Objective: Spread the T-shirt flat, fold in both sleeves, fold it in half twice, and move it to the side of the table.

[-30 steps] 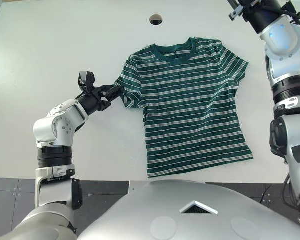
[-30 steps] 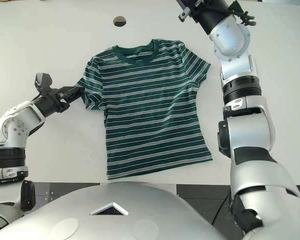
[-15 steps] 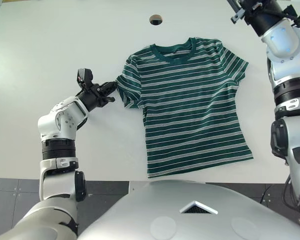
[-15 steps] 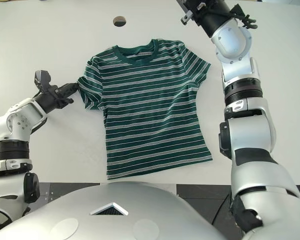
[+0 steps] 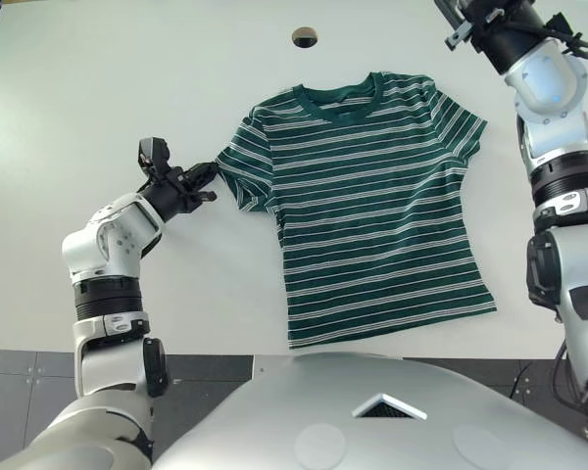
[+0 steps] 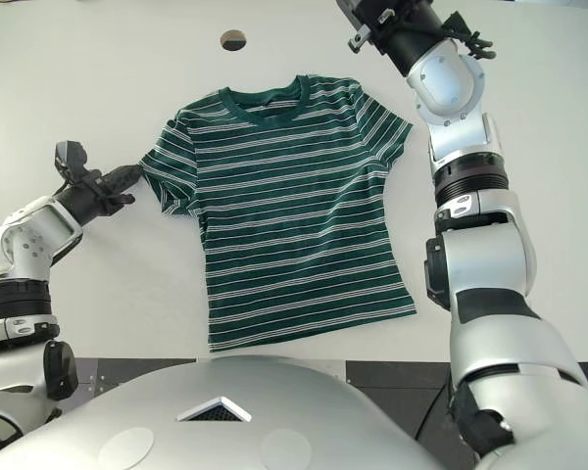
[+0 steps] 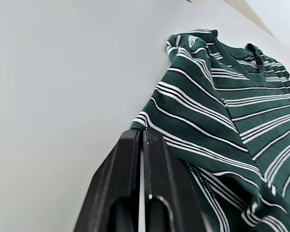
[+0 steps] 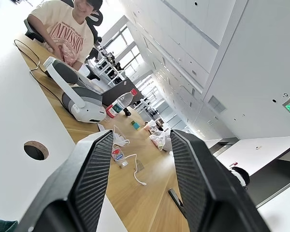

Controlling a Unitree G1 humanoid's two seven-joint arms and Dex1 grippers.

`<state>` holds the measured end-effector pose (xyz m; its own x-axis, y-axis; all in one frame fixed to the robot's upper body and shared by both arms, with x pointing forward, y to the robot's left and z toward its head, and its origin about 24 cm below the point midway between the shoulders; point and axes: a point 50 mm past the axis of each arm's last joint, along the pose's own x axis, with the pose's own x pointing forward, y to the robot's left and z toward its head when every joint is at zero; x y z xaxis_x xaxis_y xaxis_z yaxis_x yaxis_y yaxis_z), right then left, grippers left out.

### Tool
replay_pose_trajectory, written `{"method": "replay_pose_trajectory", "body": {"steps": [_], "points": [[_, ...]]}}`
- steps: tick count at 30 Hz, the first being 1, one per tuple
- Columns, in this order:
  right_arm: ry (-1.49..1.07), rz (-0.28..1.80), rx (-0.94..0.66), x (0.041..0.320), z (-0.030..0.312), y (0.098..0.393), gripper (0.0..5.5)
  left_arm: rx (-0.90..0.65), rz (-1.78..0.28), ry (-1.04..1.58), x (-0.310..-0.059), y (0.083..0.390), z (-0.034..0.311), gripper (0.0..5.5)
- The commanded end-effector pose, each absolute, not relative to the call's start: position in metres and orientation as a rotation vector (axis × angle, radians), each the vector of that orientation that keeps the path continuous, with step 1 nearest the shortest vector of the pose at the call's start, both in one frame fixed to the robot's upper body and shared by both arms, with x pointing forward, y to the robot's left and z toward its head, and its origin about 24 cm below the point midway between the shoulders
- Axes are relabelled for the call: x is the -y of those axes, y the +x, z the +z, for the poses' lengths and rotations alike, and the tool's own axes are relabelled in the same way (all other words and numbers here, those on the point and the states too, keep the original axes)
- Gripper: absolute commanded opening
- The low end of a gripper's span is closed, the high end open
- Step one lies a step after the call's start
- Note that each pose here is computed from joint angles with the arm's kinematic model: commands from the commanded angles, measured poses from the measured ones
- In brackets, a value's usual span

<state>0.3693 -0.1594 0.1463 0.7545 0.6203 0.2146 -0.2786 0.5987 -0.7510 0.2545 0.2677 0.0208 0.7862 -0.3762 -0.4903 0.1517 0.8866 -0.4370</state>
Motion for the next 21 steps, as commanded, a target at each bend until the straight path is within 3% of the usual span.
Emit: {"method": "replay_pose_trajectory", "body": {"steps": [1,11,21], "points": [[-0.77,0.562,0.509,0.154,0.153,0.372,2.17,-0.585,-0.29,-0.355,-0.288,0.258,0.037,0.13],[-0.75,0.558,0.514,0.153,0.151,0.37,2.17,-0.485,-0.299,-0.415,-0.304,0.276,0.064,0.13],[-0.743,0.567,0.521,0.151,0.152,0.369,2.17,-0.45,-0.412,-0.379,-0.27,0.28,0.088,0.13]]}}
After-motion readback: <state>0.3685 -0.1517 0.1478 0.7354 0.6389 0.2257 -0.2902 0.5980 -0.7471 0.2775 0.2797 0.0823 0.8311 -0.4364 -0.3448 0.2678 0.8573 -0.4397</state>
